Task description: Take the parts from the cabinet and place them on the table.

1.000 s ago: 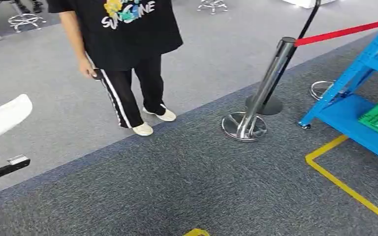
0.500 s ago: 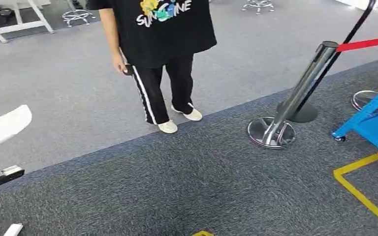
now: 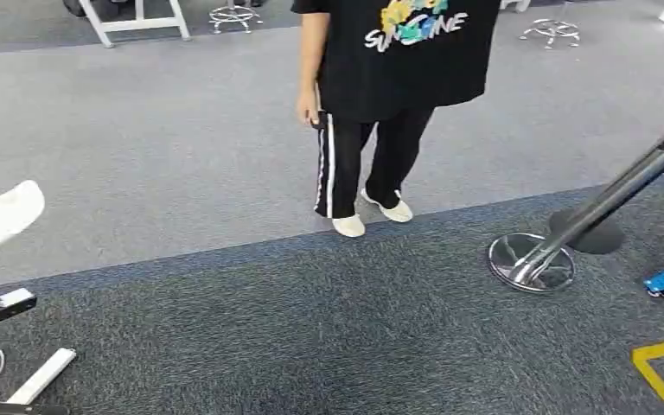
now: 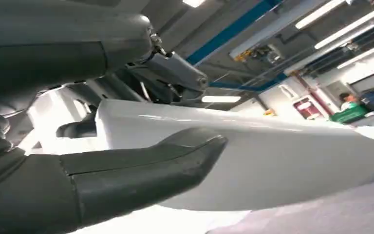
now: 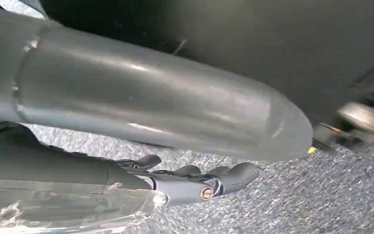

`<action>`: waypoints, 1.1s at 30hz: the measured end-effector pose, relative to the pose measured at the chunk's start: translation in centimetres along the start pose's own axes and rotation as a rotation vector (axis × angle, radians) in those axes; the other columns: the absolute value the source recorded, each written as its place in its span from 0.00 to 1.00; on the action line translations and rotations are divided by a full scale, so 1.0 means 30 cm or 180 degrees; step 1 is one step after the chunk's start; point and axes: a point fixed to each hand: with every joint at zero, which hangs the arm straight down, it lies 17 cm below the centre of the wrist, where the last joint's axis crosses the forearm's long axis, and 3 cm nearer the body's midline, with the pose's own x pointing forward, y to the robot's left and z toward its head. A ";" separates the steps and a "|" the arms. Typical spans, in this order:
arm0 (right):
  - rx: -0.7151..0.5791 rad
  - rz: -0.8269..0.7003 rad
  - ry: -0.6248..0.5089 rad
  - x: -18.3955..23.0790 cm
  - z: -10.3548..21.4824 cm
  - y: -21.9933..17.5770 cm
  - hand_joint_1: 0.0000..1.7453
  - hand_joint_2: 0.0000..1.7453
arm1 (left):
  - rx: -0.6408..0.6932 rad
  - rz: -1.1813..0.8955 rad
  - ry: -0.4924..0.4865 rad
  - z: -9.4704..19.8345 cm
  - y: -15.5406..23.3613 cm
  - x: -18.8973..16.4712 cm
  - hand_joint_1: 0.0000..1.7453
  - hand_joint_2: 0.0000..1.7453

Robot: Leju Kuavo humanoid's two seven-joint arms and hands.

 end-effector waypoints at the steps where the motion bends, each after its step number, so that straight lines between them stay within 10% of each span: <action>1: 0.0006 0.0007 0.0002 -0.002 0.001 0.003 0.00 0.00 | -0.0007 0.0022 -0.0005 0.004 -0.004 0.005 1.00 1.00; 33: 0.0048 0.0118 -0.0015 -0.001 0.005 0.017 0.00 0.00 | 0.0523 0.1104 0.0602 -0.016 0.285 -0.406 1.00 1.00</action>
